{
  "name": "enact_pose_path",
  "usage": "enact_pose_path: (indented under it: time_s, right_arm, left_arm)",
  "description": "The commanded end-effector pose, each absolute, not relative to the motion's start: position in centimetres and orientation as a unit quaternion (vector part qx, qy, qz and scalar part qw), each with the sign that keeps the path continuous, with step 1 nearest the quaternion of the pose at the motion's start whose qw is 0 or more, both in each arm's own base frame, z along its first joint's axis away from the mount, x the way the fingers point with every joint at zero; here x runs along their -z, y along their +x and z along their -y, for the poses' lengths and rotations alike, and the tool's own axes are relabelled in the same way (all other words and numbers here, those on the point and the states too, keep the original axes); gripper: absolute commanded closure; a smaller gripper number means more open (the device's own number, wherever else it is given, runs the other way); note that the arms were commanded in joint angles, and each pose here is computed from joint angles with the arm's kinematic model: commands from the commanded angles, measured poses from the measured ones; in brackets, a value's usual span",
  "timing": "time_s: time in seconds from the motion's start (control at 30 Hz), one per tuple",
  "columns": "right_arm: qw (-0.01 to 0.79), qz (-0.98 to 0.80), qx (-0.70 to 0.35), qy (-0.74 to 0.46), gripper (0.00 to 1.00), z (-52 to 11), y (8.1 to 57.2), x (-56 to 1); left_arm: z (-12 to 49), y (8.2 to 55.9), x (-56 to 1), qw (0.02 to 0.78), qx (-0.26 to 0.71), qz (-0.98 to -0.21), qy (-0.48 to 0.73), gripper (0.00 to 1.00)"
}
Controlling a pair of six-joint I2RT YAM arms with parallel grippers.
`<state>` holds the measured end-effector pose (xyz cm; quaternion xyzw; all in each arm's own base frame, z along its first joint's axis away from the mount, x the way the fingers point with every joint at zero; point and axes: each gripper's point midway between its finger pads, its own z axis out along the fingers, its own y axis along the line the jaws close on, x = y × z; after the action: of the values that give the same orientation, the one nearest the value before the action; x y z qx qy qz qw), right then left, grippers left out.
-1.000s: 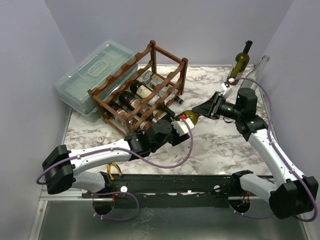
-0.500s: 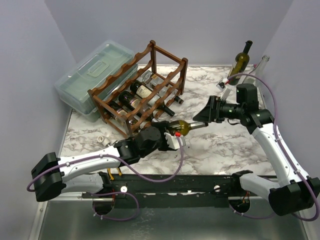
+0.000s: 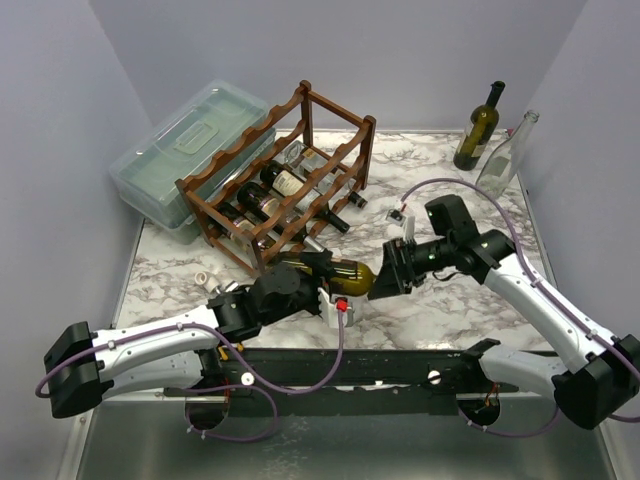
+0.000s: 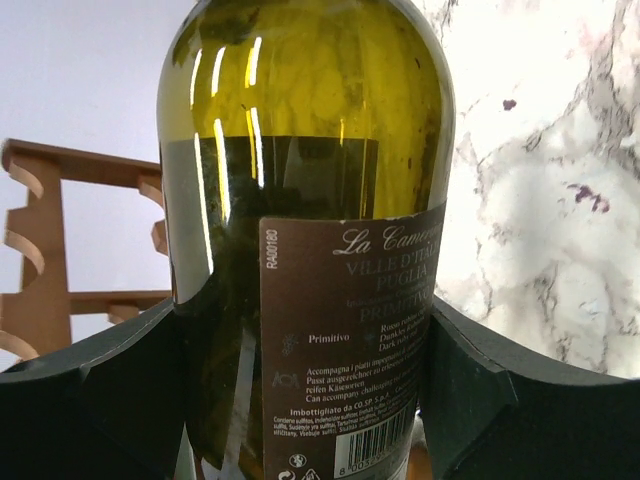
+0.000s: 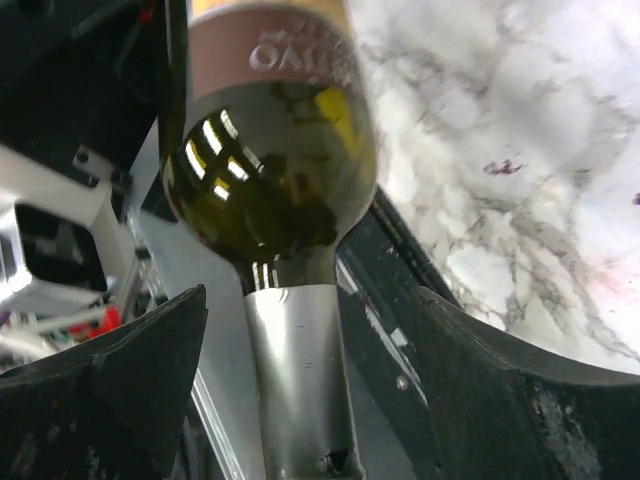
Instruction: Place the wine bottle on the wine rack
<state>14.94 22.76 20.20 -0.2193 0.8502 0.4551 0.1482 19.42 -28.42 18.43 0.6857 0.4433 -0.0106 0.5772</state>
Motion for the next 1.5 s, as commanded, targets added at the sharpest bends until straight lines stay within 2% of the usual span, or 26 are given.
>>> enact_pose_path:
  time_s: [0.0,0.23,0.6,0.67,0.8,0.83,0.87,0.9,0.93,1.07,1.23,1.47]
  right_arm:
    - [0.119,-0.839,-0.464,-0.259,0.16,-23.5,11.9,-20.0]
    - [0.115,-0.847,-0.446,-0.265,0.22,-23.5,11.3,-19.2]
    - [0.092,-0.841,-0.452,-0.282,0.35,-24.3,10.4,-18.5]
    - [0.093,-0.844,-0.447,-0.282,0.43,-24.2,10.6,-18.3]
    - [0.110,-0.857,-0.415,-0.284,0.83,-23.9,11.8,-17.6]
    - [0.120,-0.864,-0.397,-0.285,0.89,-23.5,12.3,-17.2]
    - [0.131,-0.870,-0.384,-0.281,0.96,-23.3,12.8,-17.0]
    - [0.148,-0.874,-0.372,-0.276,0.99,-23.1,13.4,-16.8]
    - [0.157,-0.875,-0.368,-0.274,0.99,-23.0,13.6,-16.7]
    - [0.194,-0.870,-0.368,-0.264,0.99,-22.9,14.2,-17.6]
    - [0.207,-0.874,-0.356,-0.259,0.99,-22.4,14.4,-18.1]
    - [0.205,-0.844,-0.408,-0.282,0.99,-23.6,13.3,-19.5]
  left_arm:
    - [29.3,18.8,-22.4,0.633,0.014,-0.380,0.674,1.00]
    - [29.0,18.0,-20.8,0.600,0.014,-0.363,0.712,1.00]
    - [29.6,17.3,-21.2,0.606,0.041,-0.357,0.709,1.00]
    - [29.6,17.3,-21.1,0.606,0.041,-0.359,0.708,1.00]
    - [29.7,17.5,-21.9,0.621,0.042,-0.363,0.693,0.98]
    - [29.6,17.6,-22.2,0.627,0.046,-0.367,0.685,0.82]
    - [29.7,17.6,-22.7,0.635,0.050,-0.370,0.676,0.61]
    - [29.7,17.5,-23.0,0.640,0.058,-0.373,0.670,0.19]
    - [29.7,17.2,-23.2,0.642,0.066,-0.373,0.666,0.02]
    - [30.0,16.3,-24.7,0.655,0.110,-0.376,0.646,0.01]
    - [29.3,17.0,-29.0,0.686,0.159,-0.443,0.554,0.01]
    - [22.1,21.7,-38.1,0.778,0.180,-0.531,0.283,0.01]
